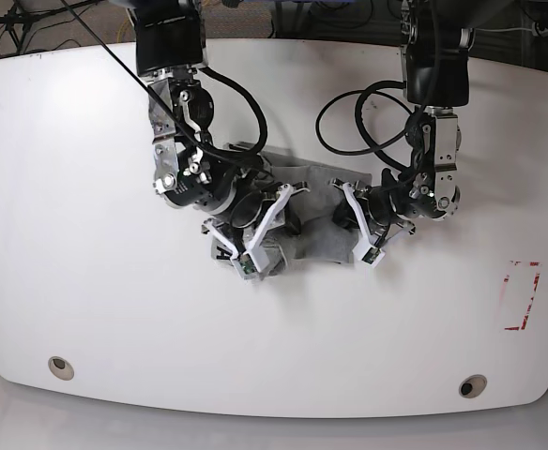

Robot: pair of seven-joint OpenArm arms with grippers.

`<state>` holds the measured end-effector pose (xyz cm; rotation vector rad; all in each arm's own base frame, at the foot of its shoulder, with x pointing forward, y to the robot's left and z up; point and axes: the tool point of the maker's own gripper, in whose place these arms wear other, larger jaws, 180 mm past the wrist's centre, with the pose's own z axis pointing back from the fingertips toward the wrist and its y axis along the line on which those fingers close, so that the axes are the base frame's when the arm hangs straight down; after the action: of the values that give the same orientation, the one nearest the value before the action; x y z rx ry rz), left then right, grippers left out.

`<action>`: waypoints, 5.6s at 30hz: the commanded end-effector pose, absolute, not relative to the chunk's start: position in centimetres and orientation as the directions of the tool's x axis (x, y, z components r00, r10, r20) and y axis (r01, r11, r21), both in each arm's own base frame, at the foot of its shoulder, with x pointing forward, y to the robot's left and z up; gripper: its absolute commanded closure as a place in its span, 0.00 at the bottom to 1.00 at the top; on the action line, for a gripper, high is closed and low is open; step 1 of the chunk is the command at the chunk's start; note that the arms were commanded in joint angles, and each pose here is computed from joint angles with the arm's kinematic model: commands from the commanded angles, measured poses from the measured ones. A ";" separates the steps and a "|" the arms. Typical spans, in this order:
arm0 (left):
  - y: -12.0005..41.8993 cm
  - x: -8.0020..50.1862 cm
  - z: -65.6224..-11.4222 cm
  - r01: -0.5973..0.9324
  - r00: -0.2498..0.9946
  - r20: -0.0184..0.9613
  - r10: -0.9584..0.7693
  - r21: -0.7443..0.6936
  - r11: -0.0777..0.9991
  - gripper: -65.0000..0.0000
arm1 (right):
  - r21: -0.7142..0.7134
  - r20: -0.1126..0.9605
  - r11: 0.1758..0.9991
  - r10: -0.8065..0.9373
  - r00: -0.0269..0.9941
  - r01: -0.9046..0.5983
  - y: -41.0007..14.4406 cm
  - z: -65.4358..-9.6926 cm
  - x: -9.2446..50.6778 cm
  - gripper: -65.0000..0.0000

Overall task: Fold the T-shirt properly
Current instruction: 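Bring both grippers together, folding the shirt ends onto each other, then release both grippers and lift them off the folded shirt, then grasp the folded shirt edges with both grippers and rotate it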

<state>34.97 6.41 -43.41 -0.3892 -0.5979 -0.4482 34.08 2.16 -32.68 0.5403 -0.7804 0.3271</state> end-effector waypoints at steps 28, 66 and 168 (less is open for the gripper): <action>8.2 29.9 -47.8 0.517 0.825 0.357 -0.438 -0.166 0.840 0.66 | 0.304 0.824 0.719 0.131 0.551 -0.625 11.0 -26.3 33.9 0.13; 14.4 39.8 -24.8 0.408 0.369 0.885 -0.284 0.121 0.905 0.66 | 0.343 0.840 0.813 -0.041 0.542 -0.471 -2.0 -27.7 35.6 0.13; 5.4 36.7 -32.5 0.727 0.474 0.742 -0.474 -0.026 0.686 0.87 | 0.236 0.834 0.901 0.004 0.552 -0.363 -5.6 -34.4 34.1 0.84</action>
<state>37.82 6.53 -33.31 -0.3294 -0.7346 -0.7559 32.68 -5.59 -35.28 0.4026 -0.9312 0.2252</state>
